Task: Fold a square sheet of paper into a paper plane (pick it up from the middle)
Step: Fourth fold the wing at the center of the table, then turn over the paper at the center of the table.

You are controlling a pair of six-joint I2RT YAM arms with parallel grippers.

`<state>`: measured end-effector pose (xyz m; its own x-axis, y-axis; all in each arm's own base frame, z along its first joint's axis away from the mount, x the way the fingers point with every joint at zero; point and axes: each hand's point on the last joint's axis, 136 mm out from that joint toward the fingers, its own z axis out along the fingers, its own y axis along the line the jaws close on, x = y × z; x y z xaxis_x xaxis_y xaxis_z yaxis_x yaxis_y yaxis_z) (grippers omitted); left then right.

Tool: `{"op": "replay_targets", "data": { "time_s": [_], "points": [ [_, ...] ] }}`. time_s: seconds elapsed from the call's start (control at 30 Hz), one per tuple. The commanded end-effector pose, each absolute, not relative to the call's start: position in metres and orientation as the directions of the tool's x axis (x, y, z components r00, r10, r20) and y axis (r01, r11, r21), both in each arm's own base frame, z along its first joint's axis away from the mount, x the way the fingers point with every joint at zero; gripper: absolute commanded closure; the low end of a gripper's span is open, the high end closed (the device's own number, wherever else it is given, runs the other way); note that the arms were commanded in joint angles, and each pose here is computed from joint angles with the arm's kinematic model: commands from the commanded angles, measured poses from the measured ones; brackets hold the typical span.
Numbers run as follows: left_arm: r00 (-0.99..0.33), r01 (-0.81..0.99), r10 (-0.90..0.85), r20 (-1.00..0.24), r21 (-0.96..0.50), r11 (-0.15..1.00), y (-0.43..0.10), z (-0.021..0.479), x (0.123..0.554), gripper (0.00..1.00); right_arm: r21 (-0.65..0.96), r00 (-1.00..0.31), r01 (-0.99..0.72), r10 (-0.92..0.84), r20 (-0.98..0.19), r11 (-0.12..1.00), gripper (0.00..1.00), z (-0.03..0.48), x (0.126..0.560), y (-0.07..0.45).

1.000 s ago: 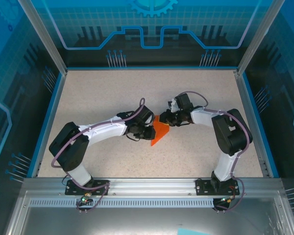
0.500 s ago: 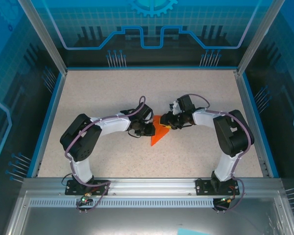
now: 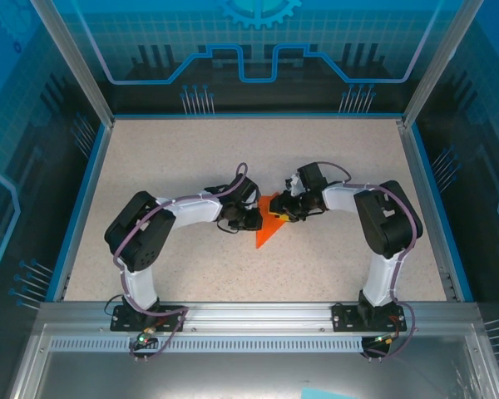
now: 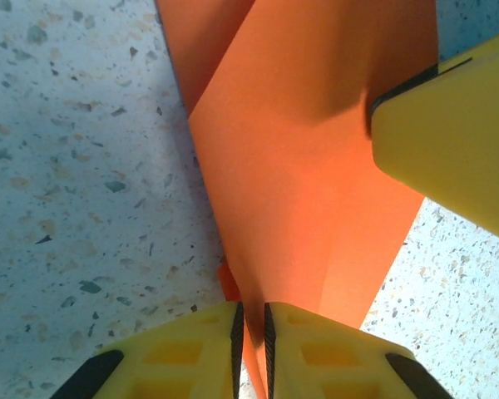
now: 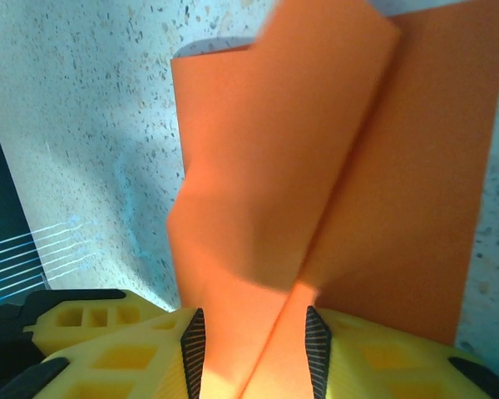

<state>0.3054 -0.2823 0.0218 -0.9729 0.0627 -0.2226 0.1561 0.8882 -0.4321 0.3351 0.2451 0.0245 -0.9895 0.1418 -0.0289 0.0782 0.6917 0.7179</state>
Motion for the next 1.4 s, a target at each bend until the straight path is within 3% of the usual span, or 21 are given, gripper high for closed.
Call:
{"op": "replay_targets", "data": {
  "time_s": [0.0, 0.4, 0.8, 1.37],
  "points": [
    [-0.971, 0.178, 0.083, -0.224, -0.445, 0.877, -0.286, 0.021, 0.311, 0.83, 0.749, -0.992, 0.068, 0.122, -0.017, 0.659, 0.61, 0.029, 0.337, 0.259],
    [-0.972, 0.174, 0.065, -0.227, -0.500, 0.848, -0.289, 0.032, 0.311, 0.87, 0.760, -0.992, 0.069, 0.123, -0.014, 0.647, 0.61, 0.035, 0.343, 0.265],
    [-0.970, 0.169, 0.027, -0.242, -0.587, 0.791, -0.289, 0.056, 0.312, 1.00, 0.717, -0.991, 0.076, 0.132, -0.022, 0.693, 0.60, 0.035, 0.332, 0.250],
    [-0.967, 0.144, -0.057, -0.248, -0.717, 0.682, -0.289, 0.090, 0.317, 1.00, 0.857, -0.978, 0.126, 0.209, 0.022, 0.499, 0.57, 0.063, 0.342, 0.255]
  ]
}}
